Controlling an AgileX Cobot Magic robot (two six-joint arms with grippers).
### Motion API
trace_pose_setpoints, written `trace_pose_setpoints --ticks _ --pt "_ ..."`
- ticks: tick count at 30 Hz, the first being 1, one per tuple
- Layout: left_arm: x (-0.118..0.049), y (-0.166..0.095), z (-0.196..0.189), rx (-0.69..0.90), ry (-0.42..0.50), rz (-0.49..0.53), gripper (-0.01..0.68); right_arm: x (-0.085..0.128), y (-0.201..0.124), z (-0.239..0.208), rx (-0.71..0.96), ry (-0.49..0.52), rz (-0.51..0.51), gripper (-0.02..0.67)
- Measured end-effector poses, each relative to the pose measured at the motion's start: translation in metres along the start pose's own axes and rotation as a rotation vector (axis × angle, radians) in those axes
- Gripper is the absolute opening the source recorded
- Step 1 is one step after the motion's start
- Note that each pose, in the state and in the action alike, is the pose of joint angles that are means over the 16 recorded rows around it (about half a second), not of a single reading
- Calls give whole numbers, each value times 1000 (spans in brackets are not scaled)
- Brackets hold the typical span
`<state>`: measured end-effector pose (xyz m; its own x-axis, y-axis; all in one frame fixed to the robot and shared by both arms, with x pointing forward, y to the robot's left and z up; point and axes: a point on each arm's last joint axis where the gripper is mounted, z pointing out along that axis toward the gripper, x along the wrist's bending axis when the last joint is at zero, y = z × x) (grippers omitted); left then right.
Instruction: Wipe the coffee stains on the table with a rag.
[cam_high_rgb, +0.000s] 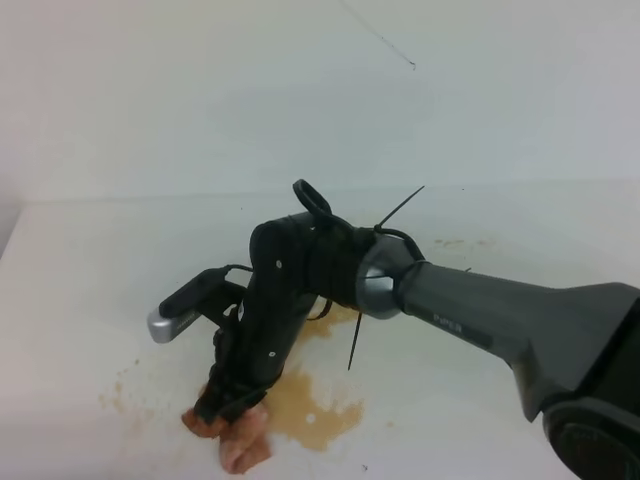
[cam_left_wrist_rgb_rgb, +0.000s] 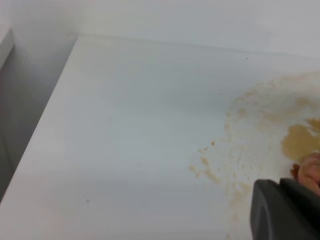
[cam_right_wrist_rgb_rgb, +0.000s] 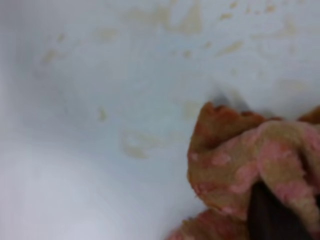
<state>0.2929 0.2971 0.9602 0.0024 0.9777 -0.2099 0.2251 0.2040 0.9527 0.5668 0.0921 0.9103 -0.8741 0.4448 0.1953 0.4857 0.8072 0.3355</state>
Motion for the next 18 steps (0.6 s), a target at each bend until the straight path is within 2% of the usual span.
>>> trace_pose_setpoints --ticks 18 --pt "0 0 0 0 -1 0 -3 -66 -15 -15 -14 -80 111 40"
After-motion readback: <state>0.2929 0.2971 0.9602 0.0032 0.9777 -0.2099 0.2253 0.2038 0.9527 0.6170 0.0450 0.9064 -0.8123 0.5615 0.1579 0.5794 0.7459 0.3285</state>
